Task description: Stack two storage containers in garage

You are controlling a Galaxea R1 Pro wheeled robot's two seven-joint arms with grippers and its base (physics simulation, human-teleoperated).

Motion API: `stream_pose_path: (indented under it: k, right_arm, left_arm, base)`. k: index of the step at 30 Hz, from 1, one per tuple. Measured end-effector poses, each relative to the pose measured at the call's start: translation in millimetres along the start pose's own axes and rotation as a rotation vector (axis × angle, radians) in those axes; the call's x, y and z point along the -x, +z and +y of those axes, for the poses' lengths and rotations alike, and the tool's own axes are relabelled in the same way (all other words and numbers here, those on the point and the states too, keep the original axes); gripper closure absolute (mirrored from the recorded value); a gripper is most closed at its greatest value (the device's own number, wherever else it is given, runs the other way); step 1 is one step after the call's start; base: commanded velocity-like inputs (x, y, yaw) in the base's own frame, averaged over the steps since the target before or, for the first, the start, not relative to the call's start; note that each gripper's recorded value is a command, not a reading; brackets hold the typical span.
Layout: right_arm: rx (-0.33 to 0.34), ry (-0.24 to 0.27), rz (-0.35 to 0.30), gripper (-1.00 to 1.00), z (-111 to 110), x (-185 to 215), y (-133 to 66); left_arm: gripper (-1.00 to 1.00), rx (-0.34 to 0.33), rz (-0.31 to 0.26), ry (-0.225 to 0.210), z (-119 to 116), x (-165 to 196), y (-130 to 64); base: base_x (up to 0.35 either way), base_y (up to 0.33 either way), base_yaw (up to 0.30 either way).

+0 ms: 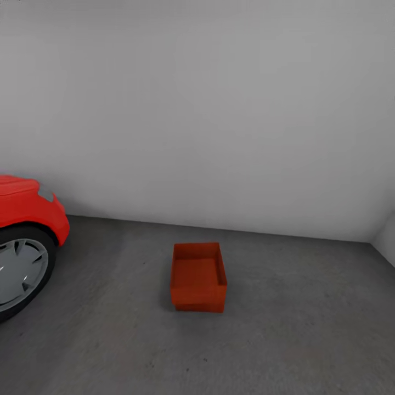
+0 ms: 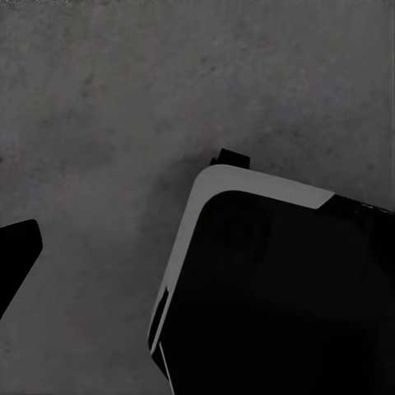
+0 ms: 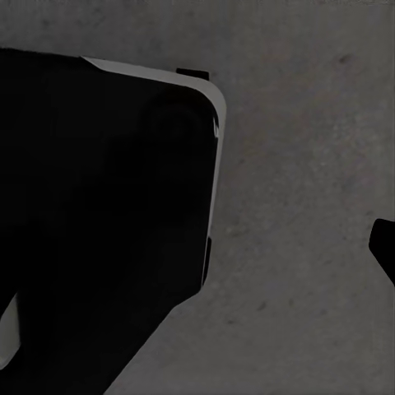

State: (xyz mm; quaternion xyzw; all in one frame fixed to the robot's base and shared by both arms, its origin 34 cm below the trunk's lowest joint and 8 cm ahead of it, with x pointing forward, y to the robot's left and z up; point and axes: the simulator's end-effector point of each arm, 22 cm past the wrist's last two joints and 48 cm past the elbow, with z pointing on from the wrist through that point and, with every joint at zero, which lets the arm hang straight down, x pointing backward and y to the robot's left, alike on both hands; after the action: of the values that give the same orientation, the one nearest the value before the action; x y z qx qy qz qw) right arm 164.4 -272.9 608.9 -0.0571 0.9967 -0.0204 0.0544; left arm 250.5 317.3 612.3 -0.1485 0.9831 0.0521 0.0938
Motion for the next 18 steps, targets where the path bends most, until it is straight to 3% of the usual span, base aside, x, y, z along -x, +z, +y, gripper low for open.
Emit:
stream_pose_path:
  k: [18]
  right_arm:
    - [0.005, -0.029, -0.031, -1.00, 3, 12, -0.5]
  left_arm:
    - [-1.00, -0.008, -0.027, -0.004, -3, 11, -2.2]
  base:
    - [0.000, 0.000, 0.000]
